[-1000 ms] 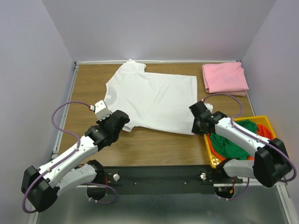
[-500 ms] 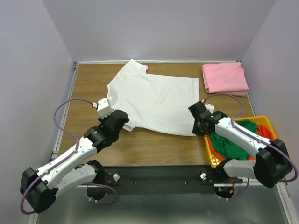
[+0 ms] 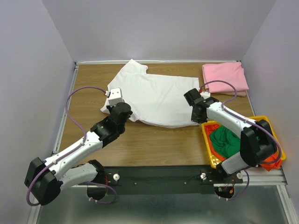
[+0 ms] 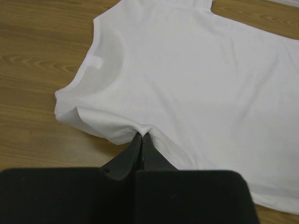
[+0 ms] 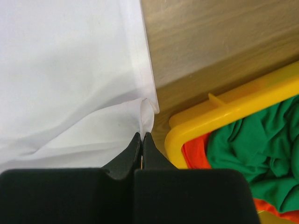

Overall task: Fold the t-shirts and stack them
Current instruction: Fold the tshirt

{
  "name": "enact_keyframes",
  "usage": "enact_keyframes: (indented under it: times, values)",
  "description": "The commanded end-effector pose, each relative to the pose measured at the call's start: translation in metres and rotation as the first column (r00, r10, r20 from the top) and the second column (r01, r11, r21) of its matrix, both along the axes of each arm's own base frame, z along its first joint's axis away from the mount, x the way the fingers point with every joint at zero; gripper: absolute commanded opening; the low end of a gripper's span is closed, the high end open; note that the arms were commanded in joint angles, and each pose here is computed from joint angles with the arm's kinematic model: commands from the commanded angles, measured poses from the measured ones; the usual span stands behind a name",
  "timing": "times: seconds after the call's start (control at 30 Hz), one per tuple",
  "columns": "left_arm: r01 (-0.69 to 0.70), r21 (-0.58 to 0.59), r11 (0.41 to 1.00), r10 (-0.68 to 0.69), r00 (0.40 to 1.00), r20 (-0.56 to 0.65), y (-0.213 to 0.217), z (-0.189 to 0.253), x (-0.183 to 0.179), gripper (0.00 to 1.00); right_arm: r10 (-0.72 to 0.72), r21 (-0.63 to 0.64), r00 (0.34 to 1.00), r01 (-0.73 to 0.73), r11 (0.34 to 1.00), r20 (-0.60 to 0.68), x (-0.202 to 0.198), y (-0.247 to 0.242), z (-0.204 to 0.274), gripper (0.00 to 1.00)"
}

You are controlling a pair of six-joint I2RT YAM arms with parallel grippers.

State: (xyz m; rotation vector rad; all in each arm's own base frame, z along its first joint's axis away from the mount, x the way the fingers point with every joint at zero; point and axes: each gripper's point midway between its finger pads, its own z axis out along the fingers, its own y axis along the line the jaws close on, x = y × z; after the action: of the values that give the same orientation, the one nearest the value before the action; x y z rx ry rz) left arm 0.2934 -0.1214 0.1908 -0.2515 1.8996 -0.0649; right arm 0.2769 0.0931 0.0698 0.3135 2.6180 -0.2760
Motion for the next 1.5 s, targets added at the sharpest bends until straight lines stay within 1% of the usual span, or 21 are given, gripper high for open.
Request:
enact_keyframes:
  times: [0.0, 0.03, 0.1, 0.2, 0.3, 0.53, 0.63, 0.73, 0.9, 1.03, 1.07, 1.13, 1.17, 1.23, 1.27, 1.33, 1.37, 1.4, 1.43, 1.47]
  values:
    - [-0.004, 0.058, 0.998, 0.001, 0.998, 0.063, -0.004, 0.018, 0.021, 0.00, -0.016, -0.056, 0.999, 0.018, 0.998, 0.036, 0.026, -0.016, 0.010, 0.00]
    - [0.001, 0.062, 0.998, -0.006, 0.998, 0.067, -0.006, 0.018, 0.024, 0.00, -0.019, -0.050, 0.999, 0.021, 0.999, 0.045, 0.033, -0.015, 0.013, 0.00]
    - [0.006, 0.078, 0.997, -0.012, 0.997, 0.073, -0.009, 0.019, 0.032, 0.00, -0.032, -0.066, 0.999, 0.033, 0.997, 0.021, 0.039, -0.023, 0.006, 0.00]
    - [-0.011, 0.103, 0.995, 0.004, 0.998, 0.068, -0.007, 0.017, 0.043, 0.00, -0.045, -0.073, 0.999, 0.046, 0.996, 0.012, 0.052, -0.029, 0.002, 0.00]
    - [-0.017, 0.097, 0.995, 0.009, 0.997, 0.081, -0.005, 0.019, 0.057, 0.00, -0.046, -0.073, 0.999, 0.047, 0.996, 0.018, 0.065, -0.031, 0.004, 0.00]
    - [0.052, 0.130, 0.990, -0.064, 0.994, 0.085, -0.010, 0.016, 0.082, 0.00, -0.051, -0.086, 0.999, 0.051, 0.995, 0.001, 0.094, -0.034, -0.003, 0.00]
    - [0.046, 0.149, 0.988, -0.057, 0.996, 0.073, -0.006, 0.012, 0.094, 0.00, -0.052, -0.090, 0.999, 0.052, 0.995, -0.003, 0.103, -0.035, -0.005, 0.00]
    - [0.068, 0.165, 0.984, -0.080, 0.995, 0.066, -0.006, 0.008, 0.105, 0.00, -0.049, -0.089, 0.999, 0.049, 0.995, 0.005, 0.118, -0.034, -0.005, 0.00]
    - [0.080, 0.205, 0.976, -0.093, 0.994, 0.055, -0.008, 0.001, 0.124, 0.00, -0.053, -0.098, 0.999, 0.052, 0.994, -0.009, 0.127, -0.037, -0.012, 0.00]
    - [0.080, 0.223, 0.972, -0.088, 0.996, 0.029, -0.006, -0.009, 0.139, 0.00, -0.052, -0.103, 0.998, 0.049, 0.993, -0.022, 0.133, -0.037, -0.019, 0.00]
    - [0.086, 0.233, 0.969, -0.091, 0.996, 0.010, -0.005, -0.017, 0.143, 0.00, -0.050, -0.103, 0.998, 0.048, 0.993, -0.023, 0.134, -0.036, -0.020, 0.00]
    - [0.092, 0.239, 0.967, -0.098, 0.995, 0.014, -0.007, -0.015, 0.153, 0.00, -0.052, -0.106, 0.998, 0.049, 0.993, -0.028, 0.137, -0.037, -0.023, 0.00]
    - [0.104, 0.249, 0.963, -0.105, 0.994, -0.007, -0.009, -0.024, 0.157, 0.00, -0.054, -0.106, 0.998, 0.050, 0.993, -0.030, 0.138, -0.037, -0.024, 0.00]
    - [0.109, 0.255, 0.961, -0.112, 0.994, -0.006, -0.011, -0.024, 0.165, 0.00, -0.054, -0.106, 0.998, 0.052, 0.993, -0.024, 0.142, -0.037, -0.024, 0.00]
    - [0.111, 0.259, 0.959, -0.108, 0.994, -0.024, -0.011, -0.033, 0.170, 0.00, -0.056, -0.107, 0.998, 0.054, 0.993, -0.022, 0.144, -0.037, -0.024, 0.00]
    - [0.092, 0.255, 0.963, -0.090, 0.996, -0.018, -0.007, -0.029, 0.181, 0.00, -0.053, -0.111, 0.998, 0.052, 0.992, -0.014, 0.149, -0.038, -0.021, 0.01]
    - [0.101, 0.249, 0.963, -0.095, 0.995, -0.034, -0.008, -0.037, 0.186, 0.01, -0.052, -0.108, 0.999, 0.052, 0.993, 0.000, 0.156, -0.037, -0.018, 0.04]
    - [0.091, 0.239, 0.967, -0.088, 0.996, -0.023, -0.004, -0.030, 0.196, 0.06, -0.051, -0.106, 0.999, 0.051, 0.993, 0.005, 0.158, -0.038, -0.015, 0.25]
    - [0.095, 0.235, 0.967, -0.091, 0.995, -0.027, -0.005, -0.029, 0.201, 0.31, -0.048, -0.103, 0.999, 0.049, 0.993, 0.012, 0.162, -0.037, -0.013, 0.42]
    - [0.082, 0.237, 0.968, -0.077, 0.996, -0.034, -0.004, -0.031, 0.207, 0.46, -0.047, -0.097, 0.998, 0.050, 0.994, 0.039, 0.170, -0.036, -0.004, 0.57]
